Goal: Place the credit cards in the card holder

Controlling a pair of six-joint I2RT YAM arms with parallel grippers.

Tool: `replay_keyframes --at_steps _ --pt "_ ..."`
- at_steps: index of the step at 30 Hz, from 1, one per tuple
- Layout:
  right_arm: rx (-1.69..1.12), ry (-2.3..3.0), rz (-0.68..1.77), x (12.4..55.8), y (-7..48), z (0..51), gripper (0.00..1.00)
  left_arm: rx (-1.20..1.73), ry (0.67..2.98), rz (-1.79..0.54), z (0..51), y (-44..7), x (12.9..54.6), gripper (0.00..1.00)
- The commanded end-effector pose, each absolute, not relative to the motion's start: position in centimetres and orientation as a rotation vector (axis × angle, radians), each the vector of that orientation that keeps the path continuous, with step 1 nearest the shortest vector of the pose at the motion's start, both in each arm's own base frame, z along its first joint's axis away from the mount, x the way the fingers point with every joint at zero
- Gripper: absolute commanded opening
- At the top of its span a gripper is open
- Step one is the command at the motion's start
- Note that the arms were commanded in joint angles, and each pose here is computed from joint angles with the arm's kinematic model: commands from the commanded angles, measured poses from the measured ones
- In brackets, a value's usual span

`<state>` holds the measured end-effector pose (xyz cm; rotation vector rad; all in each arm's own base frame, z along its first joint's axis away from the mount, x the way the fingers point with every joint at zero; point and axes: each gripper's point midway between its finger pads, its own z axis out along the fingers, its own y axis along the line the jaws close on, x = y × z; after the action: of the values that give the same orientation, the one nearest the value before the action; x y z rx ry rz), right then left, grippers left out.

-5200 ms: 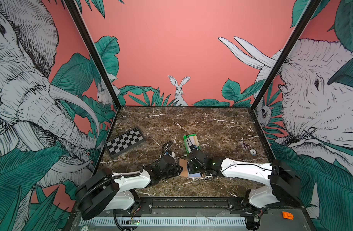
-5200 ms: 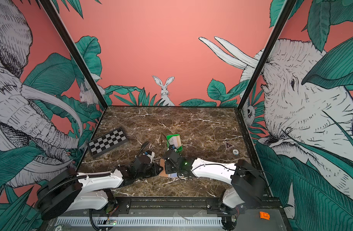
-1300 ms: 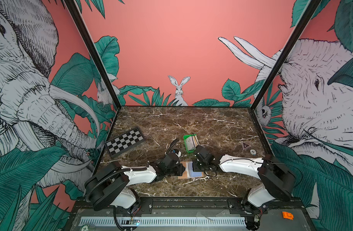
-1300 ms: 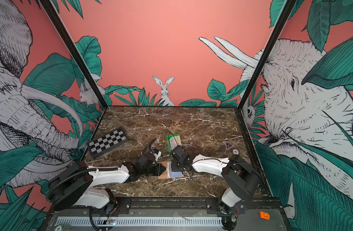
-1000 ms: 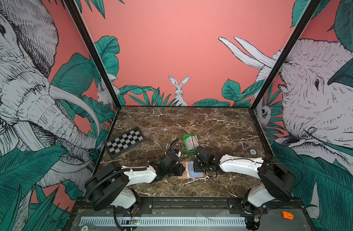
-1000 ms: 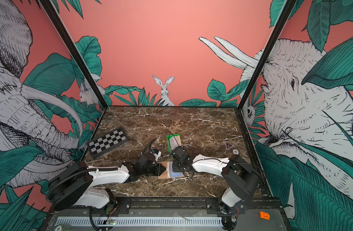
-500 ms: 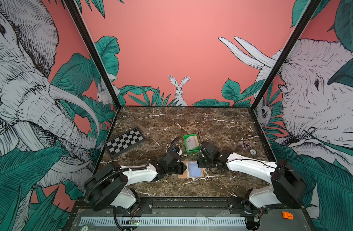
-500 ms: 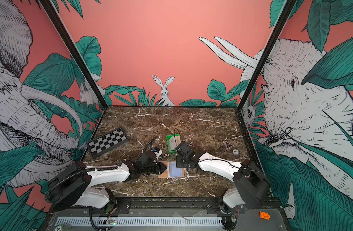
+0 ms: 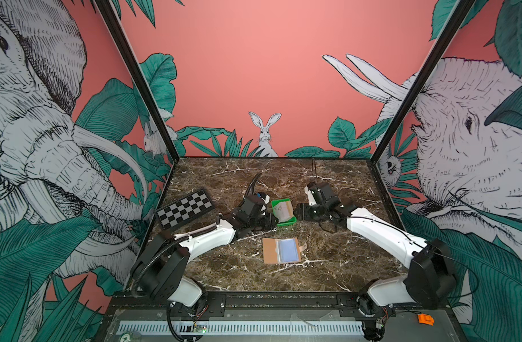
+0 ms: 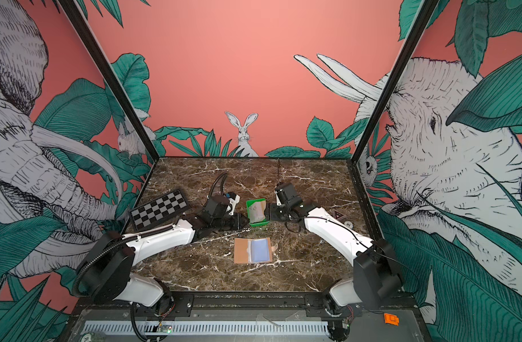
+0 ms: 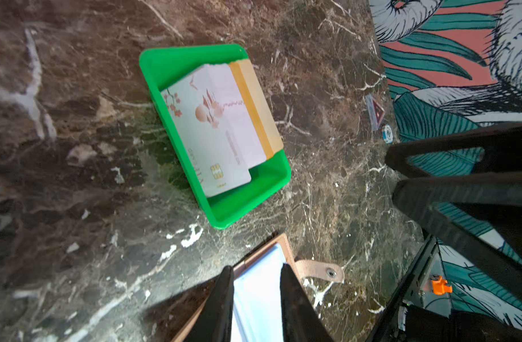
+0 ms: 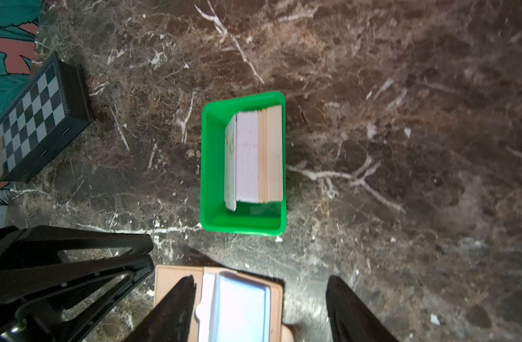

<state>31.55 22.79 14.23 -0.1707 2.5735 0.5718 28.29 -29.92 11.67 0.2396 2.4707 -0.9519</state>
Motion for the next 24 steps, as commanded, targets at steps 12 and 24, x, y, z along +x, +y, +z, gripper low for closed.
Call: replay_keyframes --at_steps 12,24 --pt "-0.301 2.663 0.601 35.6 26.0 9.8 0.94 0.471 2.539 -0.913 11.7 -31.0 32.8 0.28" --pt "-0.282 2.665 0.598 36.5 26.5 8.4 0.95 0.578 2.595 -0.846 9.7 -32.0 34.7 0.28"
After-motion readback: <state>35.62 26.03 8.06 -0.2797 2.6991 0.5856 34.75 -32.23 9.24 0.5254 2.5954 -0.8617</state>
